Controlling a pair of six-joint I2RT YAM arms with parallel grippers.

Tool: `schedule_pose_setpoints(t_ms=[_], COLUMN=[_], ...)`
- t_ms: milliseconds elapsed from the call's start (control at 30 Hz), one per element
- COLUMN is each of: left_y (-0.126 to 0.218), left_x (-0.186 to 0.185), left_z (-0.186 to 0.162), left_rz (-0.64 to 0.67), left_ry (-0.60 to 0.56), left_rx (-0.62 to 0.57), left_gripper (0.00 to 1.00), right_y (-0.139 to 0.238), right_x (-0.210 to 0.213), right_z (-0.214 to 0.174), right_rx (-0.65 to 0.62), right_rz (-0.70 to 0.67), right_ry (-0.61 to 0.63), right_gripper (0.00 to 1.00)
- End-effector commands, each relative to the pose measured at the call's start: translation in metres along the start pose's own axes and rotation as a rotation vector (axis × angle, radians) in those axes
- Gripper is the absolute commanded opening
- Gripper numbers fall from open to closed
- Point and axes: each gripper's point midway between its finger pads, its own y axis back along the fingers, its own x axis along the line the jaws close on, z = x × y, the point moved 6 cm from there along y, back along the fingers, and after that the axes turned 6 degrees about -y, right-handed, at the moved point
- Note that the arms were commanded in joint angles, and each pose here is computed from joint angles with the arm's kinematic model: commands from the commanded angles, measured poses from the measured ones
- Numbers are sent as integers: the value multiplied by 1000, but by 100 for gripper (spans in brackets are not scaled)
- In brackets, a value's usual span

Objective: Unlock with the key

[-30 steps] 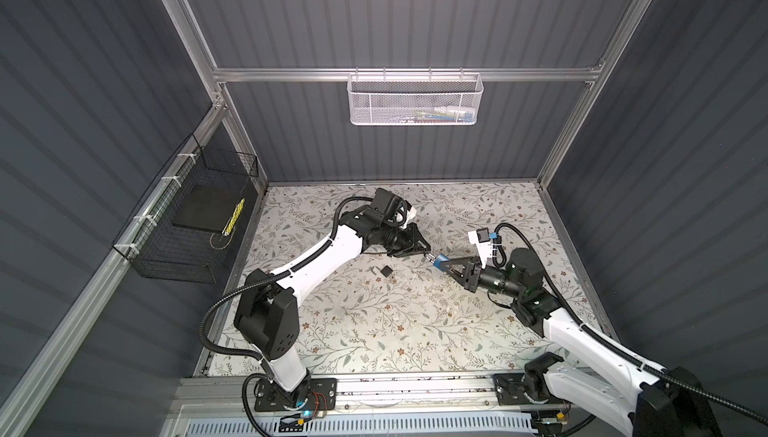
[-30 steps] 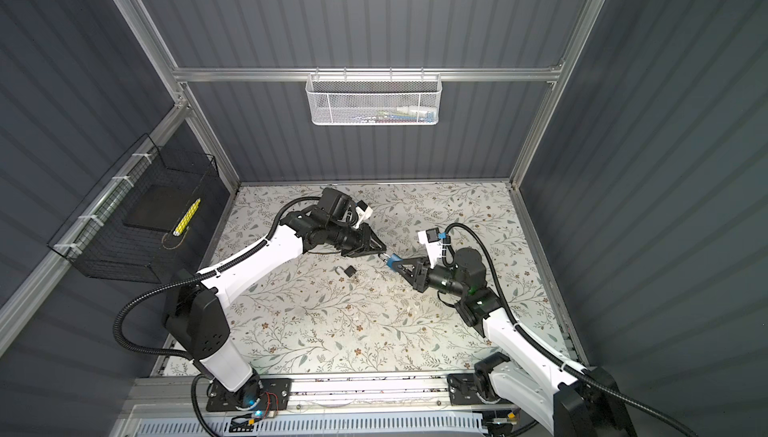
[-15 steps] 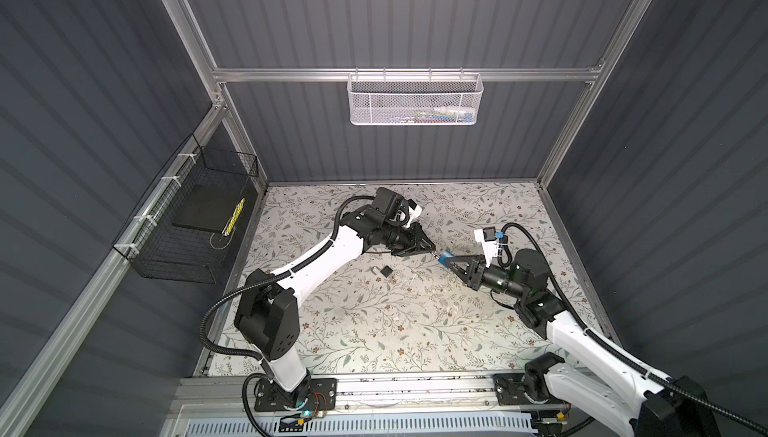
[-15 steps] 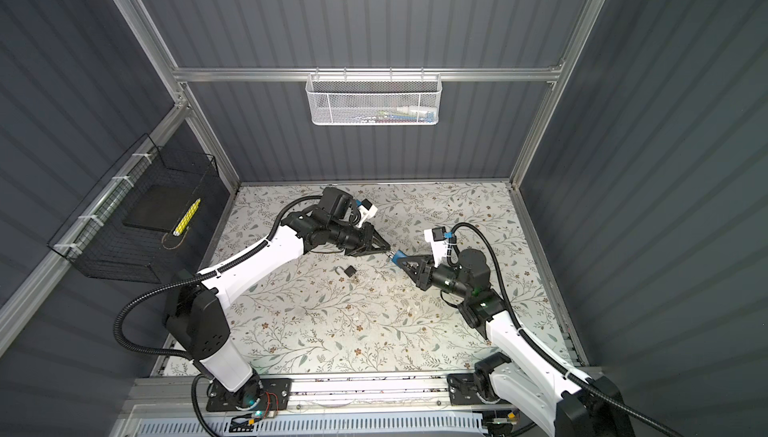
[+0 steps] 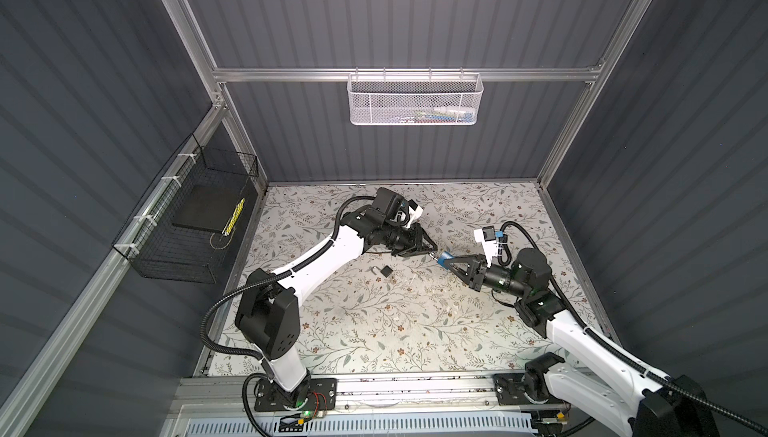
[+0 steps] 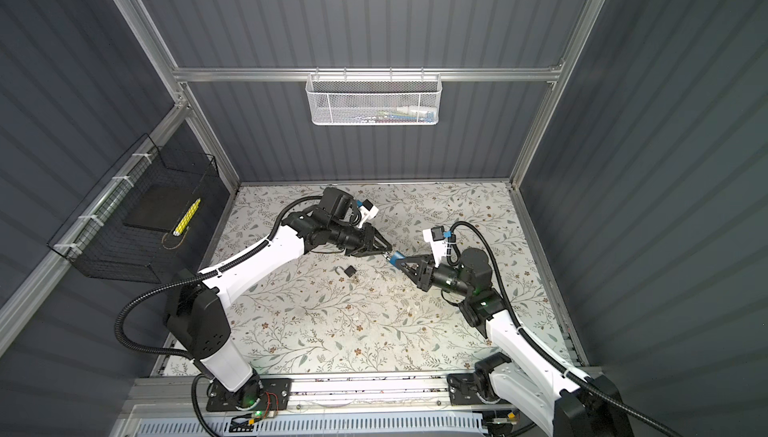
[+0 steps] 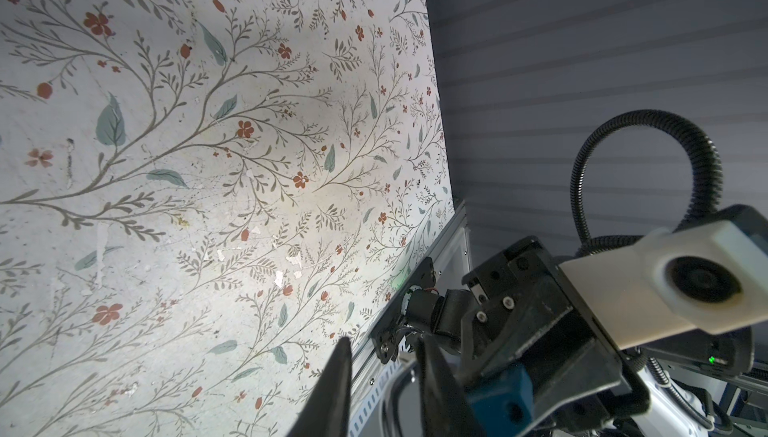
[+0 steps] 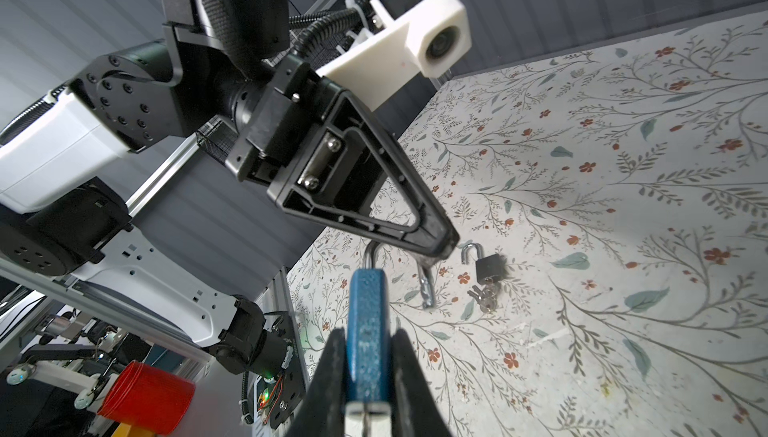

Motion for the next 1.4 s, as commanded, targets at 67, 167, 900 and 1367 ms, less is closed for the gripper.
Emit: schedule_pose_setpoints(t_ms=[67, 167, 900, 1367], left_y=[-3, -1, 10, 39], left_x=[-4, -5, -5, 27], left_z=[-3, -5, -10, -9], left_rz=[-31, -36, -21, 102], left_ry=[-15, -20, -16, 67], left_rx=[36, 37, -1, -147], left_gripper=[25, 20, 22, 36], right_y=[2, 2, 9, 11], right_x=[12, 10, -10, -27], right_z=[13, 16, 16, 7], right_rx=[-48, -77, -141, -140], right_rz=[43, 24, -113, -198], right_ry=[64, 66, 27, -30], right_gripper=[0, 0, 0, 0])
